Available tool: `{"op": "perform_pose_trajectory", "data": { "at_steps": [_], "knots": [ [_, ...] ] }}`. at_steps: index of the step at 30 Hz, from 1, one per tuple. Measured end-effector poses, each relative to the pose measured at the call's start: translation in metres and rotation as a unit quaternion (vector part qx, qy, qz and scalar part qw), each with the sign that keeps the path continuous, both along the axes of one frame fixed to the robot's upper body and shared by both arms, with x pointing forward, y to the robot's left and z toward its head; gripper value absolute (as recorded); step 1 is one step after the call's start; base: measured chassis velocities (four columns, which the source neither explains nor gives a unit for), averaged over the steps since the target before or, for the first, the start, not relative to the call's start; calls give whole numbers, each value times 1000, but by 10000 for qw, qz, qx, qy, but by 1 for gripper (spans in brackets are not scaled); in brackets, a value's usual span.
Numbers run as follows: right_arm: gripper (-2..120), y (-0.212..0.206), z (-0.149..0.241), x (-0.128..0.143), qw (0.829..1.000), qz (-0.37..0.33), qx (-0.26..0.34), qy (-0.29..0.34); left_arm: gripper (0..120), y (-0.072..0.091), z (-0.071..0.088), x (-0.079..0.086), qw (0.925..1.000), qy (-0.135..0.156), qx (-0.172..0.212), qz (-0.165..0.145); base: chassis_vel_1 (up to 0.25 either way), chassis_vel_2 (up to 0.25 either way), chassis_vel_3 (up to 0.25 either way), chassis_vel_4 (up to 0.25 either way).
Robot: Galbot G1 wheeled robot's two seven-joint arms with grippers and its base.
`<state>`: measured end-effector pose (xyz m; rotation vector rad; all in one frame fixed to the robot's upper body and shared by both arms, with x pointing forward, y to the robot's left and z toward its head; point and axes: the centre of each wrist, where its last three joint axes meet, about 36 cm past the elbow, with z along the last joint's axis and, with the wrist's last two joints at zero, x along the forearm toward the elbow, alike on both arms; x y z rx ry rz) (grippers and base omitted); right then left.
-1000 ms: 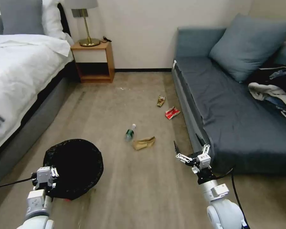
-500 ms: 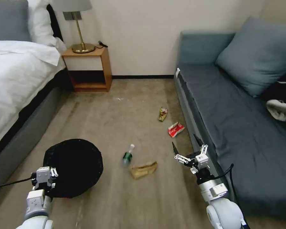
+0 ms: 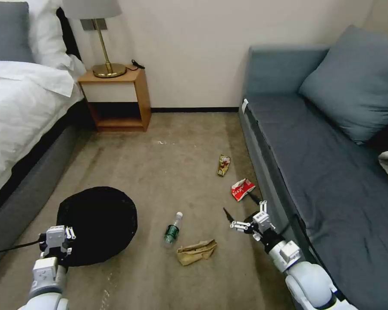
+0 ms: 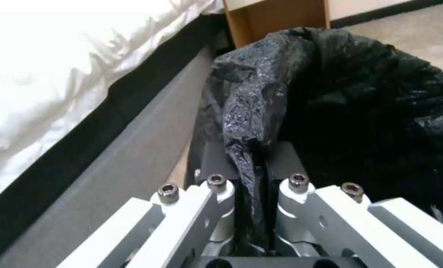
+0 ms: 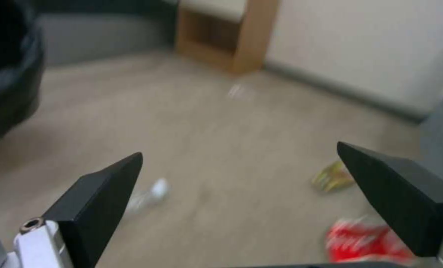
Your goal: Pick up the trash bin, then pick up the garbage on the floor and place it into the trash bin.
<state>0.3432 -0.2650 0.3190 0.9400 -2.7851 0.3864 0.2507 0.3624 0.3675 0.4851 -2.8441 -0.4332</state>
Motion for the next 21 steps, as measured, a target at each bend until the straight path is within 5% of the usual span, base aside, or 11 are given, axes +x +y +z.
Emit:
{"op": "perform_pose_trajectory", "data": {
  "at_steps": [9,21],
  "knots": [
    [100,26,-39,49,9826,1221,-944,1029,7,-3,5,1,10000,-23,19,19,0,0,0,0],
    [100,52,-90,60,9591,1737,-1703,1449,7,-6,7,0,9999,-65,4,87,0,0,0,0]
  ]
}}
